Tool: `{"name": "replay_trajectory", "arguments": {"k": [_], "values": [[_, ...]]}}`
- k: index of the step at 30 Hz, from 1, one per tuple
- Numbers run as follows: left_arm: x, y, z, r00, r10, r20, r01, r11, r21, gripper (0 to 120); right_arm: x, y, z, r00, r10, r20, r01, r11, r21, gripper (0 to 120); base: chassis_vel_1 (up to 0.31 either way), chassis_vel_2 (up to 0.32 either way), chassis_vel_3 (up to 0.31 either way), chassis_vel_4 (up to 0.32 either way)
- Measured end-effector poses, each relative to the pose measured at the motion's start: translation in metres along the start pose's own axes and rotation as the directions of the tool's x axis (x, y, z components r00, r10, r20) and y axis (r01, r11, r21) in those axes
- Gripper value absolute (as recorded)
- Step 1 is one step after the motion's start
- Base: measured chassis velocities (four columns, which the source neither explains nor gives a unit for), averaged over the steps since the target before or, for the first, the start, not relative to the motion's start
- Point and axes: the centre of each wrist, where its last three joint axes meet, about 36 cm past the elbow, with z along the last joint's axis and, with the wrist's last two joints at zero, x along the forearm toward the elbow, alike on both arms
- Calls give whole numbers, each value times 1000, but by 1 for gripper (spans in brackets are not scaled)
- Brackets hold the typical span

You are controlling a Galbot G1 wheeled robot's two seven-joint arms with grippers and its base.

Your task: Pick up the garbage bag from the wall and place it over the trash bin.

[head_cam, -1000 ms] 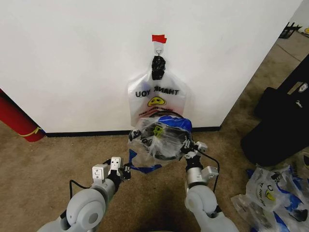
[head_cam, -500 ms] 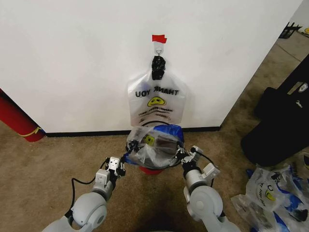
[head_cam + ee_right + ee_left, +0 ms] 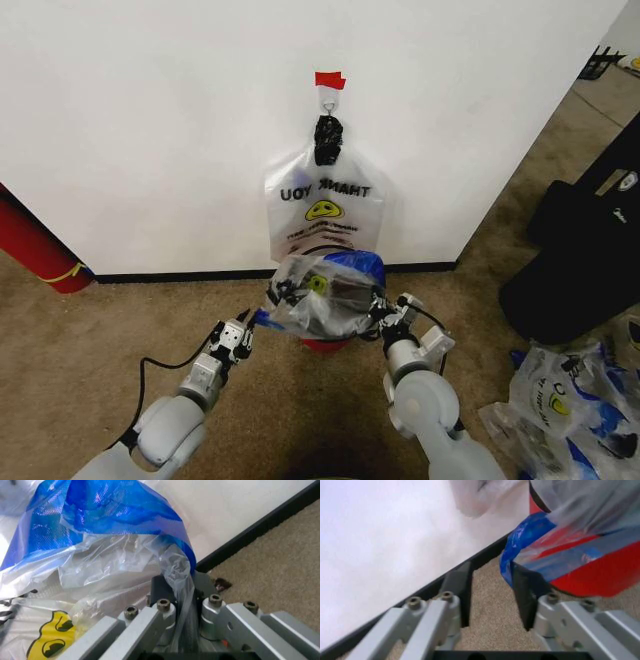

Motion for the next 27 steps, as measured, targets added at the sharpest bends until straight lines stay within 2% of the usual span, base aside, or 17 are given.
{"name": "replay_trajectory", "arguments": {"k": [3,5,6,7,9,11,12,13,14,16,18,19,22,24,26,27], "values": [[2,8,-1,998,24,65,-21,998,-51,48,-2,-5,1,1000,17,16,-17,1000,10,1,0,0,0,0],[0,18,-2,989,5,147,9,995,-97,57,-2,-9,2,999,27,26,-28,999,29,1,0,0,0,0],[0,18,-2,989,5,147,9,995,-97,57,-2,-9,2,999,27,26,-28,999,29,1,0,0,0,0],[-1,27,-3,978,-12,209,39,991,-128,62,-2,-13,4,999,29,38,-32,998,58,1,0,0,0,0],[-5,41,-8,949,-9,315,66,983,-171,70,0,-24,10,998,1,61,-10,989,147,1,0,0,0,0],[-8,49,-16,912,44,407,36,982,-186,79,5,-35,16,996,-62,60,46,970,238,1,0,0,0,0],[-9,50,-19,898,67,435,16,983,-185,82,6,-37,16,995,-80,55,63,964,259,1,0,0,0,0],[-9,50,-19,898,67,435,16,983,-185,82,6,-37,16,995,-80,55,63,964,259,1,0,0,0,0],[-10,51,-24,866,120,486,-31,982,-187,86,9,-43,18,991,-125,41,106,947,303,1,0,0,0,0],[-14,49,-28,815,222,536,-112,967,-230,94,12,-51,19,980,-199,20,177,910,376,1,0,0,0,0],[-19,47,-26,770,332,545,-162,928,-336,99,13,-56,18,964,-264,5,237,870,433,1,0,0,0,0],[-19,47,-26,770,332,545,-162,928,-336,99,13,-56,18,964,-264,5,237,870,433,1,0,0,0,0],[-30,44,-22,741,433,513,-167,859,-483,100,13,-59,16,942,-335,-17,299,814,498,1,0,0,0,0],[-36,41,-21,737,459,497,-164,834,-527,100,13,-61,17,924,-380,-27,333,769,546,1,0,0,0,0],[-38,37,-20,740,465,485,-165,825,-540,100,14,-62,18,909,-415,-40,360,732,578,1,0,0,0,0],[-38,37,-20,740,465,485,-165,825,-540,100,14,-62,18,909,-415,-40,360,732,578,1,0,0,0,0]]}}
